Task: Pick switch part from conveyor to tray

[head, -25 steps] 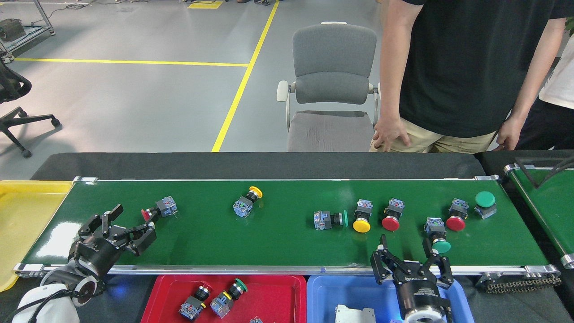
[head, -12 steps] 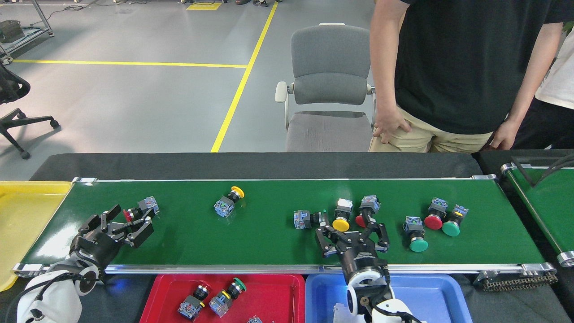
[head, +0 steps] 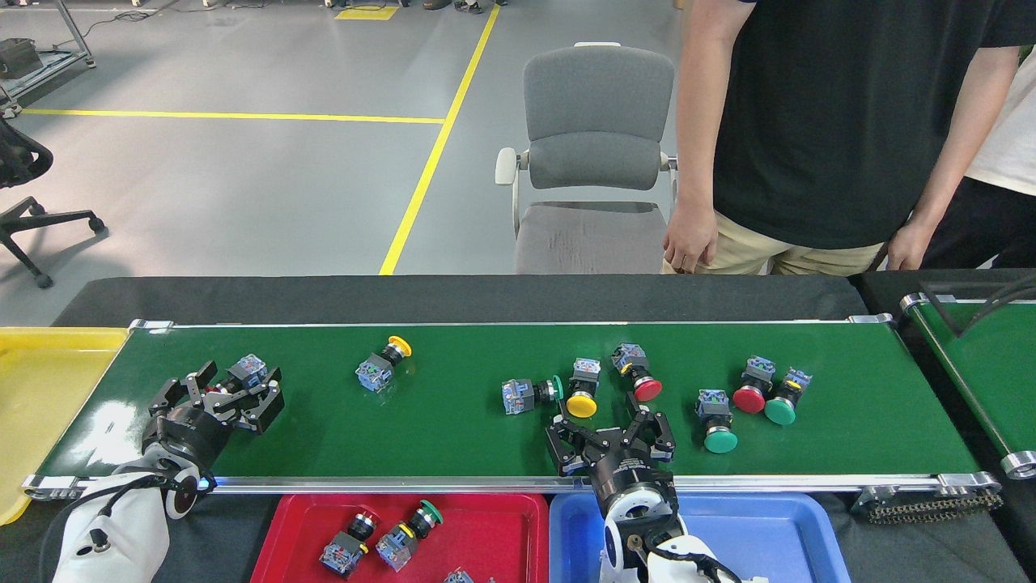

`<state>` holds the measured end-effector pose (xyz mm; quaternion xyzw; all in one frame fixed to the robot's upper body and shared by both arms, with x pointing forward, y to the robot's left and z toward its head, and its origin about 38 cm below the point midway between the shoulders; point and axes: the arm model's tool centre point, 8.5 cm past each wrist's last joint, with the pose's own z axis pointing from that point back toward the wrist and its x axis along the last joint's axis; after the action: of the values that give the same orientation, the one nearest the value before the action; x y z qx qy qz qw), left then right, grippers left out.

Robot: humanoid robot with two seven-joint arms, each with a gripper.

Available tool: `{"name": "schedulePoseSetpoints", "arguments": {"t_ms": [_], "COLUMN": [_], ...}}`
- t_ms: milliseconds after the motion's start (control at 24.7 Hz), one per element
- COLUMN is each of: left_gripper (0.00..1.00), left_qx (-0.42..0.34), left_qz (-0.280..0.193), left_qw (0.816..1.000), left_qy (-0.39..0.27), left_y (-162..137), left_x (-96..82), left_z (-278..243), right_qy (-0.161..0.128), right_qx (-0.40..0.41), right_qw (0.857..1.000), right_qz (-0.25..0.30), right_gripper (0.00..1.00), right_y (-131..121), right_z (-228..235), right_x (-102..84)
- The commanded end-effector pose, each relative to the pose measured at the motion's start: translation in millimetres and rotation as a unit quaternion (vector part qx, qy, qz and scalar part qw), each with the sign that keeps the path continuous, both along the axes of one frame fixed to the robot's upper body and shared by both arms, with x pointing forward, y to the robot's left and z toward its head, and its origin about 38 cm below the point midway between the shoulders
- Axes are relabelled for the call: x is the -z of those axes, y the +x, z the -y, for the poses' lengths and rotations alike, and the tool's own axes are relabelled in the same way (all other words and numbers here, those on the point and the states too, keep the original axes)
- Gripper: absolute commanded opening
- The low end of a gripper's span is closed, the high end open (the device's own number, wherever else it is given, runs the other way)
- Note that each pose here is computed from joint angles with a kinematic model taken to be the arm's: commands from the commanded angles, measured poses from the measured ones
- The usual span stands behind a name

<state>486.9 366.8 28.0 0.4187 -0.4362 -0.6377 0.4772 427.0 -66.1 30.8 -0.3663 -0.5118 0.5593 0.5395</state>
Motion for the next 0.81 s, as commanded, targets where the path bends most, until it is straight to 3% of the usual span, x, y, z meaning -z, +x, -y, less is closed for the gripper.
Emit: {"name": "schedulePoseSetpoints", "arguments": {"t_ms": [0,81,121,162,243,324,405,445,526,648,769], "left_gripper": [0.74,0.74,0.74,0.74,0.73,0.50,0.22,0.12,0.07,0.05,0.08], "left_qx": [0.011,0.029,0.035,0.037,0.040,0.046,0.075,0.102,0.140,0.202,0.284], "left_qz": [0.013,0.004,0.003,0.002,0.003,0.006,0.010,0.014,0.037,0.071,0.088], "left_qw": [1.000,0.999,0.999,0.999,0.999,0.999,0.997,0.995,0.989,0.976,0.954], "left_qy": [0.002,0.013,0.014,0.015,0.013,0.012,-0.007,-0.020,-0.033,-0.029,-0.032], "left_y": [7,6,6,6,7,7,3,-2,-18,-56,-113], "left_x": [-7.7,-1.7,-0.6,0.1,-0.5,-2.2,-4.1,-4.7,-9.0,-17.6,-25.9], "left_z": [9,21,25,26,30,30,38,47,62,86,114], "right_qy": [0.005,0.005,0.003,-0.001,-0.007,-0.013,-0.017,-0.018,-0.016,0.003,0.017], "right_qx": [0.003,0.006,0.007,0.007,0.008,0.005,0.004,0.005,0.005,-0.015,-0.095], "right_qw": [1.000,1.000,1.000,1.000,1.000,1.000,1.000,1.000,1.000,0.999,0.993], "right_qz": [0.010,0.010,0.007,0.007,0.004,0.006,0.009,0.010,0.018,0.044,0.072], "right_gripper": [0.99,0.96,0.91,0.81,0.43,0.17,0.04,0.02,0.02,0.02,0.02], "right_y": [10,17,21,24,29,31,31,31,26,9,-29], "right_z": [-4,-4,-3,-3,-1,2,5,7,11,9,-9], "right_x": [-11.6,-14.9,-14.7,-15.3,-14.2,-14.7,-15.1,-15.3,-16.9,-28.4,-36.3]}}
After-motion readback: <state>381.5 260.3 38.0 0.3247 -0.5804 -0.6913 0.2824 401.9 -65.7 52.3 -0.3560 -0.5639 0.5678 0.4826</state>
